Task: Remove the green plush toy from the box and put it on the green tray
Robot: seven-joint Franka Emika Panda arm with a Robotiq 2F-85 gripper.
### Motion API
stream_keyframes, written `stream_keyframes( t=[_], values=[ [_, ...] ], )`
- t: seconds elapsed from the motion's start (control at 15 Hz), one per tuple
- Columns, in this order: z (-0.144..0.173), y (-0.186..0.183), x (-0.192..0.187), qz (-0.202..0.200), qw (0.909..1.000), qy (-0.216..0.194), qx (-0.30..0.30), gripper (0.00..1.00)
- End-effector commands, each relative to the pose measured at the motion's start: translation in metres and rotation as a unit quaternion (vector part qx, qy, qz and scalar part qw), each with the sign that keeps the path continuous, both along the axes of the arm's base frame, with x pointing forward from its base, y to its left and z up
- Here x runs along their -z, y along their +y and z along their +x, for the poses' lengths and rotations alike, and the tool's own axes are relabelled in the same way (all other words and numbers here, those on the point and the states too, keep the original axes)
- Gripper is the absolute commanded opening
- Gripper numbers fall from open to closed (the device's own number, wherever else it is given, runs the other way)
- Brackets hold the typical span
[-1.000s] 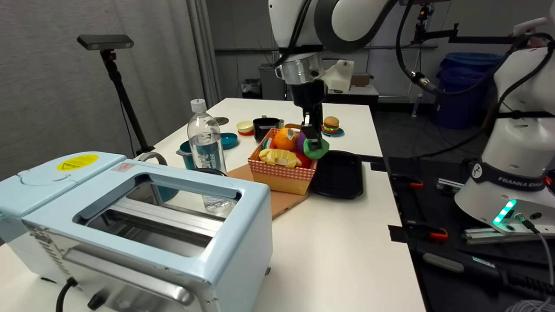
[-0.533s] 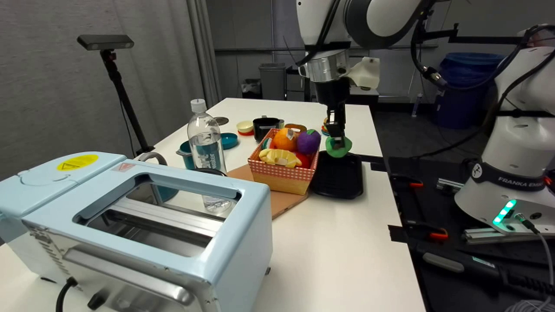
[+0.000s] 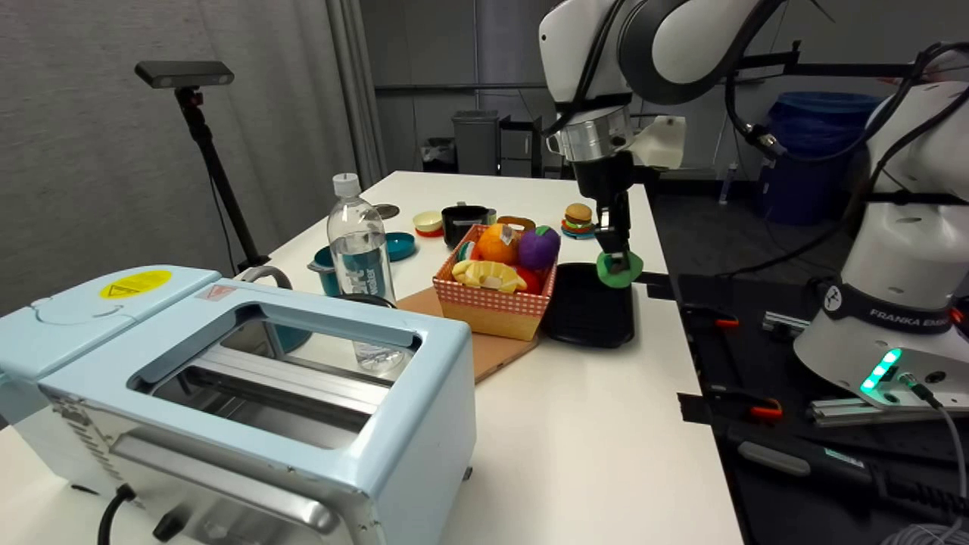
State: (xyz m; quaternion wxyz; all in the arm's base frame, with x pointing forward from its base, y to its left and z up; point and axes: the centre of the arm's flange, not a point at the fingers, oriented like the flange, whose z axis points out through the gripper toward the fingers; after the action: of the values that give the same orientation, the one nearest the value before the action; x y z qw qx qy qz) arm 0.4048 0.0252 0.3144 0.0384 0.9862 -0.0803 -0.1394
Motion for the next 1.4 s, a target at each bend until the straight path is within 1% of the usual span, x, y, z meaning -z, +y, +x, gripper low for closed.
stream_keyframes(
  t=[0.0,0.27,0.4,0.47,0.87,1.0,1.07,1.33],
  values=[
    [-0.012,-0.001,0.0,0.01,0.9999,0.01,0.0,0.49],
    [-0.018,0.005,0.005,0.004,0.9999,0.015,-0.006,0.81],
    [-0.019,0.005,0.008,0.003,0.9998,0.018,-0.007,0.94],
    [-0.019,0.005,0.009,0.003,0.9998,0.019,-0.007,0.99],
    [-0.016,0.005,0.02,0.007,0.9994,0.032,-0.009,1.0],
    [-0.016,0.006,0.021,0.019,0.999,0.039,-0.014,1.0],
    [-0.014,0.005,0.022,0.002,0.9995,0.03,-0.009,1.0],
    [-0.015,0.006,0.025,0.009,0.9993,0.034,-0.012,1.0]
  ],
)
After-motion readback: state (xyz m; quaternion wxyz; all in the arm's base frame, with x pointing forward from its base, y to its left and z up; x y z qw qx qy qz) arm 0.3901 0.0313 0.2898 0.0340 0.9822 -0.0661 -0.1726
